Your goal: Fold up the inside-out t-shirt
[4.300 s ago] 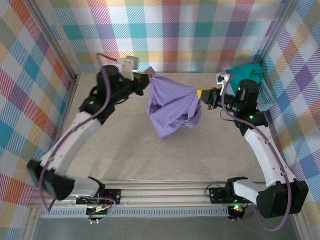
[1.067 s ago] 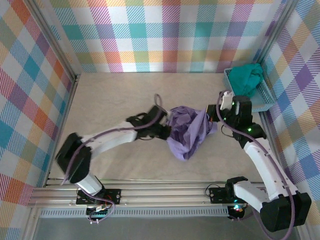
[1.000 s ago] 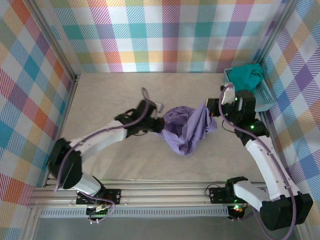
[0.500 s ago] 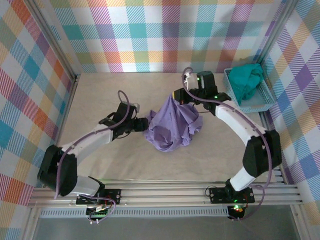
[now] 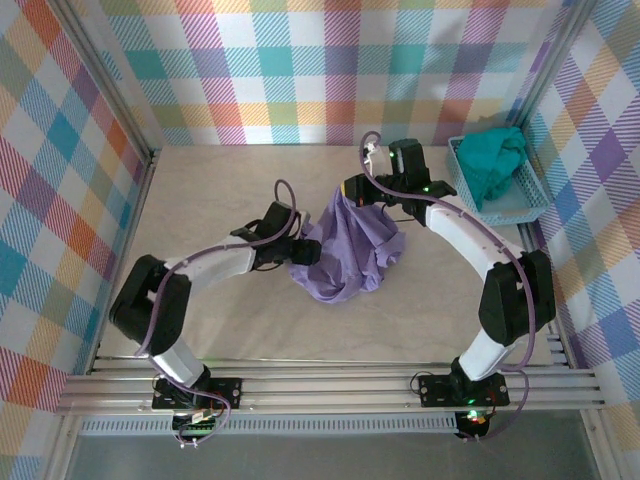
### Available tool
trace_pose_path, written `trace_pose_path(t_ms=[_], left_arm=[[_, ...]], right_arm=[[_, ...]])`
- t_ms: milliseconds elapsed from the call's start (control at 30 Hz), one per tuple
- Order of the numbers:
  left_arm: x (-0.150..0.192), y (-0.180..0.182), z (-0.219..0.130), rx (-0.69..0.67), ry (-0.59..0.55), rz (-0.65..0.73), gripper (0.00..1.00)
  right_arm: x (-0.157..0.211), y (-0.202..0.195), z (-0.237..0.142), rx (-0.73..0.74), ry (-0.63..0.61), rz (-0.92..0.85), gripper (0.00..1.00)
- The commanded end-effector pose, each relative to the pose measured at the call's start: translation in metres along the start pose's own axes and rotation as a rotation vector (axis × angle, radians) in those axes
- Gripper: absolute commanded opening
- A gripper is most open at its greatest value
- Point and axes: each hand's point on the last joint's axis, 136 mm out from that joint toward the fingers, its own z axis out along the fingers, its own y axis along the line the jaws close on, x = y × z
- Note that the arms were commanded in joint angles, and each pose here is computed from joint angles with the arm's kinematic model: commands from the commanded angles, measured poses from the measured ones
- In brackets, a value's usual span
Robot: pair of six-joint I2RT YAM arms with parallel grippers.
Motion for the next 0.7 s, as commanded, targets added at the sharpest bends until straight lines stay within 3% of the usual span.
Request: trace_pose_path(t_ms=[0, 133, 200, 233, 300, 400, 533, 667], left_arm=[[-0.022, -0.002, 0.009, -0.009, -0.037, 0.032, 0.5], [-0.04, -0.014, 0.007, 0.04, -0.103, 0.034, 0.17], [-0.048, -0.019, -0.006, 0.061, -0.149, 0.028, 0.06], [-0.051, -0.022, -0.016, 0.076, -0.172, 0.017, 0.02], [-0.056, -0.036, -0.045, 0.155, -0.216, -0.014, 0.0], [-0.058, -0.051, -0.082, 0.245, -0.259, -0.083, 0.0], [-0.053, -0.053, -0.106, 0.265, -0.275, -0.112, 0.0], [-0.055, -0.055, -0.123, 0.284, -0.301, -0.112, 0.0]], right_arm=[[-0.018, 0.015, -0.01, -0.024, -0.044, -0.055, 0.0], [-0.014, 0.0, 0.0, 0.027, -0.023, -0.073, 0.0], [-0.009, -0.019, 0.009, 0.101, 0.006, -0.082, 0.01], [-0.007, -0.032, 0.013, 0.158, 0.031, -0.084, 0.08], [-0.013, -0.062, 0.016, 0.324, 0.077, -0.106, 0.29], [-0.026, -0.078, 0.008, 0.451, 0.104, -0.158, 0.47], [-0.002, -0.036, -0.011, 0.352, 0.067, -0.238, 0.55], [0.064, 0.033, -0.027, 0.14, 0.089, -0.372, 0.59]])
